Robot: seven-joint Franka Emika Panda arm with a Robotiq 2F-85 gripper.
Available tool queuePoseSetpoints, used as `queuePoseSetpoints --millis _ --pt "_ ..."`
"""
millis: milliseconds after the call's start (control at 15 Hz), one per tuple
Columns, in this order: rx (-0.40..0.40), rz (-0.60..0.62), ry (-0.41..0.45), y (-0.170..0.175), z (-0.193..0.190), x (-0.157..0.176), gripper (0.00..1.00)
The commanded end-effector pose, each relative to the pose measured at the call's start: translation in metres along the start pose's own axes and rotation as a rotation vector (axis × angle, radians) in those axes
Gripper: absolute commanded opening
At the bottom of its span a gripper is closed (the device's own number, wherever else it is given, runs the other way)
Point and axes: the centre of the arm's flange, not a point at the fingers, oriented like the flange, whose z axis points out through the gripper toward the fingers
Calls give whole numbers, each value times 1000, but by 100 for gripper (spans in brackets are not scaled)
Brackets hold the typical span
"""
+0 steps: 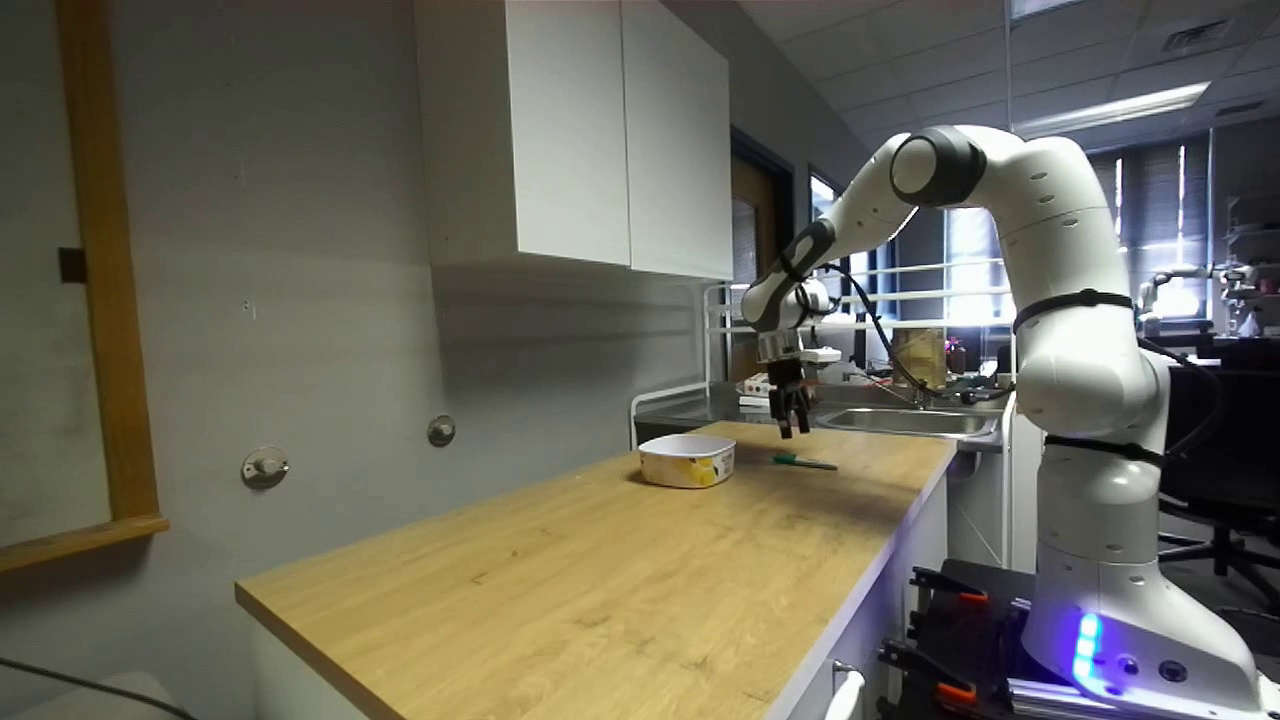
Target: Pick the marker and put it in the bowl
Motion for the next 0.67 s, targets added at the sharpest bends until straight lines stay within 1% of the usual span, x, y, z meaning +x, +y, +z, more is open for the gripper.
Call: queuePoseSetpoints --millis 0,200,600 --pt "-18 -38 -48 -16 12 -3 100" --pt "-29 -47 -78 -14 24 -2 100" --pt "-19 -54 -122 -11 46 1 100"
